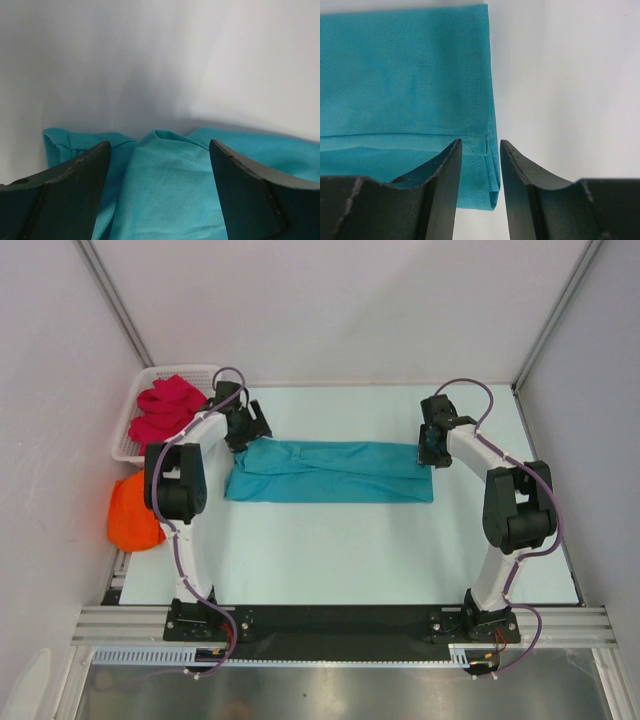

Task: Fold and stack the t-shirts

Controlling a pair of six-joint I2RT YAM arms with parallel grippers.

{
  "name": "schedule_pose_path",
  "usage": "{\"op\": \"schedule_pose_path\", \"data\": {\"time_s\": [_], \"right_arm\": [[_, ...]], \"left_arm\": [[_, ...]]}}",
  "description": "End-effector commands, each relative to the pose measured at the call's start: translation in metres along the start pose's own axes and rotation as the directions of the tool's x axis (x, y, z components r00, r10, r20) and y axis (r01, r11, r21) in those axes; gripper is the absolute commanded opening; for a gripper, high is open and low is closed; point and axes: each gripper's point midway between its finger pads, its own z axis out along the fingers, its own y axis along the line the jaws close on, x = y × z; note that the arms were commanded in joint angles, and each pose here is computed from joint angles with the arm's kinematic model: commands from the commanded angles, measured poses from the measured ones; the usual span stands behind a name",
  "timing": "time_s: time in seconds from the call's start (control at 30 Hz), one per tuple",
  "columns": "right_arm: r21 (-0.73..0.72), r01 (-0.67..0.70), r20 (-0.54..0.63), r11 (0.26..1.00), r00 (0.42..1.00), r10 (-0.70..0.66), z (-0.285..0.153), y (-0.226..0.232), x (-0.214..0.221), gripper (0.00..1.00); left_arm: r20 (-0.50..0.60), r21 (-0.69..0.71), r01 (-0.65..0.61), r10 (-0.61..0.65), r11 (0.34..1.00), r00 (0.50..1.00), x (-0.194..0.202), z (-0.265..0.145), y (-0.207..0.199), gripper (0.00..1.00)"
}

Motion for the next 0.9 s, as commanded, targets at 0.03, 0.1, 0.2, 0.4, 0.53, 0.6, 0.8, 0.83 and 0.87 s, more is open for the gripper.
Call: {"op": "schedule_pose_path", "data": {"time_s": [0.03,0.1,0.2,0.4,0.53,0.6,0.8,0.83,0.87], "right_arm": [[0.004,-0.002,0.041,1.000,0.999,0.002,-0.007,0.000,-0.013,0.41],[0.004,-0.003,0.042,1.000,0.999,0.003,-0.008,-0.001,-0.013,0.41],[0.006,-0.002,0.040,1.000,0.999,0.002,-0.007,-0.001,-0.012,0.41],[0.008,0.001,0.039,1.000,0.999,-0.001,-0.006,-0.002,-0.012,0.40],[0.010,0.001,0.036,1.000,0.999,-0.001,-0.005,-0.002,-0.011,0.38],[0.010,0.001,0.035,1.000,0.999,-0.001,-0.005,-0.002,-0.011,0.37],[0.012,0.004,0.038,1.000,0.999,-0.005,-0.008,-0.003,-0.012,0.36],[0.015,0.001,0.038,1.000,0.999,-0.001,-0.008,-0.005,-0.012,0.36],[0.015,0.001,0.043,1.000,0.999,-0.002,-0.009,-0.006,-0.013,0.36]], "left_arm": [[0.155,0.022,-0.015,0.011,1.000,0.988,-0.049,-0.047,-0.025,0.86],[0.155,0.021,-0.012,0.008,1.000,0.988,-0.049,-0.047,-0.025,0.86],[0.150,0.016,-0.004,0.002,1.000,0.989,-0.047,-0.046,-0.023,0.86],[0.134,0.006,0.001,-0.002,1.000,0.991,-0.041,-0.039,-0.022,0.82],[0.129,0.015,-0.001,-0.001,1.000,0.992,-0.040,-0.036,-0.025,0.70],[0.128,0.022,-0.001,-0.001,1.000,0.992,-0.040,-0.034,-0.027,0.57],[0.118,0.035,-0.008,0.004,0.999,0.993,-0.041,-0.023,-0.032,0.26],[0.119,0.040,-0.010,0.005,0.999,0.993,-0.042,-0.024,-0.034,0.23],[0.118,0.038,-0.009,0.005,0.999,0.993,-0.042,-0.024,-0.034,0.20]]}}
